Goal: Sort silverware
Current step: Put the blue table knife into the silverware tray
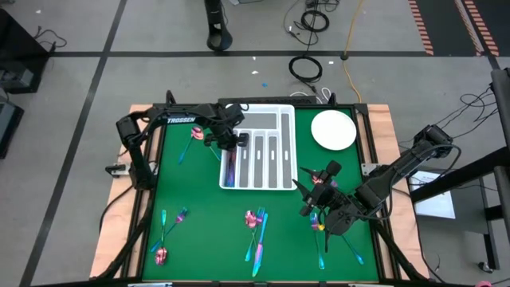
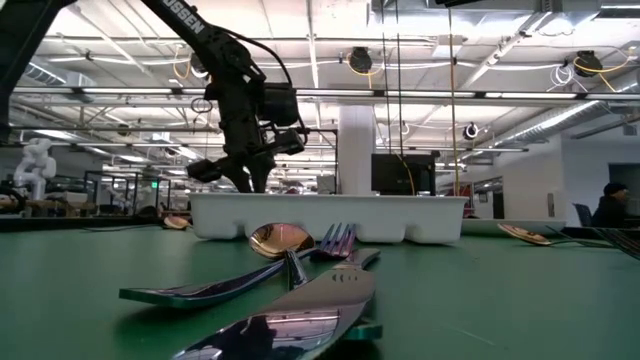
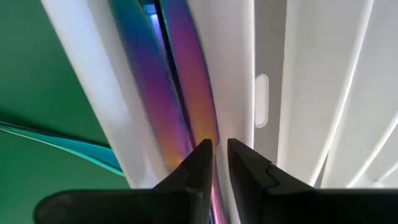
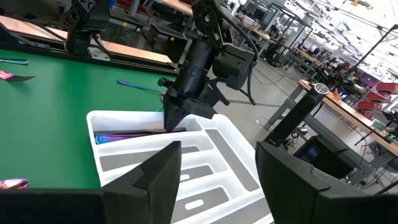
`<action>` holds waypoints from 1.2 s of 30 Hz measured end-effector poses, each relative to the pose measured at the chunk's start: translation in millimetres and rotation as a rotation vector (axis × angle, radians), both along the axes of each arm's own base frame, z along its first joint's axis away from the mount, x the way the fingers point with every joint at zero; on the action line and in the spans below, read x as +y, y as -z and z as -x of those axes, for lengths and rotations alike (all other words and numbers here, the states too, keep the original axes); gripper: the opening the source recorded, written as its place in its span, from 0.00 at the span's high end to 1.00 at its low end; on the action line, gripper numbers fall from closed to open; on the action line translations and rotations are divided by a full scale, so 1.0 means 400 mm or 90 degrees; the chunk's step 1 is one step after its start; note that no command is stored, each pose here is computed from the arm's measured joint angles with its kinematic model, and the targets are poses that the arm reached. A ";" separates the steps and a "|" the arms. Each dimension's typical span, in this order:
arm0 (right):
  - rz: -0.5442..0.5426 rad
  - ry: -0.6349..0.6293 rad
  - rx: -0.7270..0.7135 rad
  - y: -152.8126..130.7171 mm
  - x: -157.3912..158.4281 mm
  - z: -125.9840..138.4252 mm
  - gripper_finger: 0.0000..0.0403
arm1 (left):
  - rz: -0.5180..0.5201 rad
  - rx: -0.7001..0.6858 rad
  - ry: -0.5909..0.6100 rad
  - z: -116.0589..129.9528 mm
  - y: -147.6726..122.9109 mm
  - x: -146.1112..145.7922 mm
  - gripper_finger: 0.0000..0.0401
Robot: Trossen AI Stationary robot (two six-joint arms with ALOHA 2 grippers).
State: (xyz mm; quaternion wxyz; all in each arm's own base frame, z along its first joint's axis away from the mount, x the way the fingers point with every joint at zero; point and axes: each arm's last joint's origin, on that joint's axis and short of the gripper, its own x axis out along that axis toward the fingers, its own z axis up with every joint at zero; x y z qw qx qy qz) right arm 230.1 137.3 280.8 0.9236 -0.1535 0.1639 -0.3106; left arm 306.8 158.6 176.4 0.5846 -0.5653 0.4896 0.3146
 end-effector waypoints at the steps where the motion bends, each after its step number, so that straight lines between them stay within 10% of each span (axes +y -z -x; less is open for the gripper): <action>1: 0.000 0.000 0.000 0.000 0.000 0.000 0.52 | 0.002 -0.001 0.000 0.000 0.000 0.000 0.86; 14: 0.005 -0.001 0.006 0.001 -0.001 0.001 0.52 | -0.049 -0.124 0.134 -0.061 -0.117 -0.015 0.81; 24: -0.009 -0.026 0.027 0.007 0.001 0.001 0.52 | -0.058 -0.145 0.351 -0.141 -0.150 -0.310 0.81; 36: -0.036 -0.024 -0.001 0.002 0.004 -0.002 0.52 | -0.108 -0.212 0.358 -0.167 -0.186 -0.618 0.81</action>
